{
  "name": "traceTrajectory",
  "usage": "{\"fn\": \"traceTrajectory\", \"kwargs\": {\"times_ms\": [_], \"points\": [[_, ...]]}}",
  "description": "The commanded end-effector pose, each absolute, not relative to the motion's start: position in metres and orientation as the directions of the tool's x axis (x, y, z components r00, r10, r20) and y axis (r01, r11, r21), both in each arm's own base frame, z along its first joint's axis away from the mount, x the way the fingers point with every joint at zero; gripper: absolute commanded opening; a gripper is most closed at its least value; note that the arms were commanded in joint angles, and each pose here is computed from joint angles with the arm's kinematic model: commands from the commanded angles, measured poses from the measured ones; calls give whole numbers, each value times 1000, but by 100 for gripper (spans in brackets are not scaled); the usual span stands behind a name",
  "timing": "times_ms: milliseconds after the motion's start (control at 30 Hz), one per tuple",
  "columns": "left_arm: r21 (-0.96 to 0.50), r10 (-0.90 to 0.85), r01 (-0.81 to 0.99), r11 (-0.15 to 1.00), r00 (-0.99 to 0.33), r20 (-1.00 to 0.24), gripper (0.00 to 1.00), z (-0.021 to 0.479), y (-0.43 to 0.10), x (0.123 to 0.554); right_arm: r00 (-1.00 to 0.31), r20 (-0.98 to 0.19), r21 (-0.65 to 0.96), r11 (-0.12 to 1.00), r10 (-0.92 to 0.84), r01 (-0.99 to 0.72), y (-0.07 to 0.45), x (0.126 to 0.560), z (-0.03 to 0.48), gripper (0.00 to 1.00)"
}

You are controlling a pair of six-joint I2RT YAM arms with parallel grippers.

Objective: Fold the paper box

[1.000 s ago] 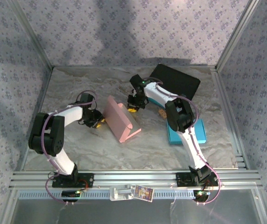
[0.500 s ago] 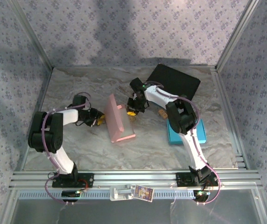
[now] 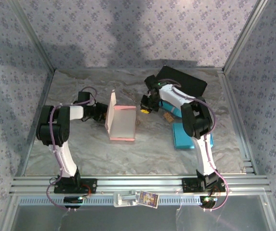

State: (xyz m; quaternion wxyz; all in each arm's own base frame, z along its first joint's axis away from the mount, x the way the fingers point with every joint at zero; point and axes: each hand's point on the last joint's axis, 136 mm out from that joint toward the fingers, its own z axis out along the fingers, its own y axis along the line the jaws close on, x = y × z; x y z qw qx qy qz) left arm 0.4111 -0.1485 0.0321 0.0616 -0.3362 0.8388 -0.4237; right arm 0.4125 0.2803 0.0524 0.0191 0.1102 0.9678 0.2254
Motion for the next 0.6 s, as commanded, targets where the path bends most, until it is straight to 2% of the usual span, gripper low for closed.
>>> {"fn": "traceTrajectory", "kwargs": {"times_ms": [0,267,567], "points": [[-786,-621,-416,457,-782,52,25,39,-145,444,-980,16,409,893,198,187,278,412,49,11],[-778,-566,-407,478,-821,82,24,39,-165,457,-980,60,464,863,192,197,309,372,46,10],[-808,-425,-324,491,-899,103,23,48,-234,473,-986,49,499,851,159,162,340,323,69,10]]}}
